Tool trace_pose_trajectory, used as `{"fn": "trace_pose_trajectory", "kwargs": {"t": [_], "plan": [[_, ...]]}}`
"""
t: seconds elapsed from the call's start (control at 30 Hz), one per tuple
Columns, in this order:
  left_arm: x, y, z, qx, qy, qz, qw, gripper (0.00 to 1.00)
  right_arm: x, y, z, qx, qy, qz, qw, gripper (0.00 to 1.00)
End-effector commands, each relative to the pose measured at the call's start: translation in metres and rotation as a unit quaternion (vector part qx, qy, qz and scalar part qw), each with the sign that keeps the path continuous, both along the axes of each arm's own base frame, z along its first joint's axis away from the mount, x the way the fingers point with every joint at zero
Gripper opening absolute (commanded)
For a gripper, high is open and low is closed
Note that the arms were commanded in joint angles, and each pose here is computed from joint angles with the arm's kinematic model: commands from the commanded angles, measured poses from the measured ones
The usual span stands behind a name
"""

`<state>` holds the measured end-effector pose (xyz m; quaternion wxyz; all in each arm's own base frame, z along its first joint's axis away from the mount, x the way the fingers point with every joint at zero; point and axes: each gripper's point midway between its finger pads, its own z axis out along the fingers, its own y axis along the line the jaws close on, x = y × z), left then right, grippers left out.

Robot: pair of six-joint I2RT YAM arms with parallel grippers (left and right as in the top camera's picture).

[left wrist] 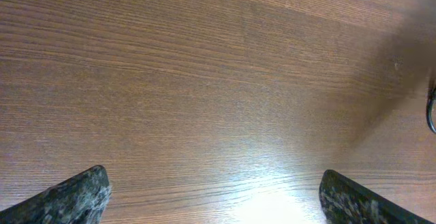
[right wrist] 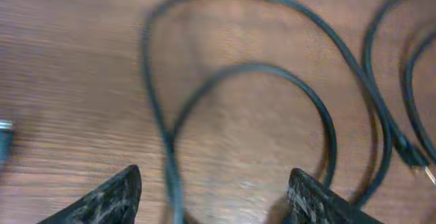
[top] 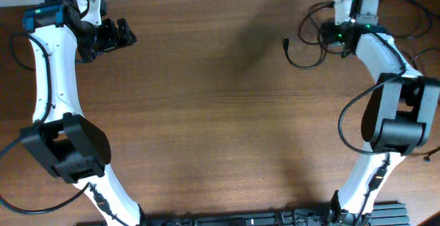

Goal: Untangle cables

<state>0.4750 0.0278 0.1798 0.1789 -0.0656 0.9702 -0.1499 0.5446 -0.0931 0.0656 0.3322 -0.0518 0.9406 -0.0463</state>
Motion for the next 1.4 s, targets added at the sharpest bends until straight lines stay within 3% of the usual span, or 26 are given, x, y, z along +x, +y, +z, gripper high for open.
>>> {"fn": "trace_pose_trajectory", "kwargs": {"t": [0.0,0.1,0.13,0.2,0.3,0.33,0.37,0.4,0.53,0.6,0.7,0.73,0.8,0.87,1.1,1.17,1.37], "plan": [[0.001,0.000,0.019,-0.001,-0.023,0.000,1.000,0.99,-0.001,0.001,-0.034,0.030,0.027,-0.002,0.999,0.64],[0.001,0.000,0.019,-0.001,-0.023,0.000,1.000,0.99,-0.013,0.024,-0.065,0.069,0.069,0.025,0.995,0.53],[0.001,0.000,0.019,0.000,-0.023,0.000,1.000,0.99,-0.016,0.028,-0.070,0.071,0.077,0.027,0.994,0.34],[0.001,0.000,0.019,0.000,-0.023,0.000,1.000,0.99,-0.030,0.058,-0.077,0.088,0.112,0.054,0.988,0.06],[0.001,0.000,0.019,0.000,-0.023,0.000,1.000,0.99,-0.029,0.094,-0.073,0.087,0.120,0.088,0.985,0.04],[0.001,0.000,0.019,-0.001,-0.023,0.000,1.000,0.99,-0.023,0.085,-0.069,0.061,0.115,0.069,0.989,0.29],[0.001,0.000,0.019,-0.001,-0.023,0.000,1.000,0.99,-0.018,0.061,-0.061,0.022,0.111,0.019,0.993,0.78],[0.001,0.000,0.019,-0.001,-0.023,0.000,1.000,0.99,-0.016,0.052,-0.049,0.010,0.110,0.002,0.994,0.98],[0.001,0.000,0.019,0.000,-0.023,0.000,1.000,0.99,-0.030,0.061,0.119,0.032,0.039,0.017,0.999,0.99],[0.001,0.000,0.019,0.000,-0.023,0.000,1.000,0.99,-0.084,0.071,0.210,0.072,-0.013,-0.010,0.997,0.99],[0.001,0.000,0.019,0.000,-0.023,0.000,1.000,0.99,-0.191,0.080,0.281,0.086,-0.027,-0.025,0.996,0.99],[0.001,0.000,0.019,0.000,-0.023,0.000,1.000,0.99,-0.243,0.086,0.296,0.090,-0.021,-0.026,0.995,0.99],[0.001,0.000,0.019,-0.001,-0.023,0.000,1.000,0.99,-0.308,0.096,0.299,0.102,0.008,-0.021,0.995,0.99],[0.001,0.000,0.019,-0.001,-0.023,0.000,1.000,0.99,-0.344,0.098,0.302,0.101,0.012,-0.022,0.995,0.99],[0.001,0.000,0.019,0.000,-0.023,0.000,1.000,0.99,-0.350,0.100,0.309,0.095,-0.013,-0.013,0.995,0.99],[0.001,0.000,0.019,-0.001,-0.023,0.000,1.000,0.99,-0.338,0.099,0.312,0.081,-0.080,0.004,0.994,0.99],[0.001,0.000,0.019,-0.001,-0.023,0.000,1.000,0.99,-0.299,0.097,0.212,0.068,-0.256,0.021,0.964,0.99]]}}
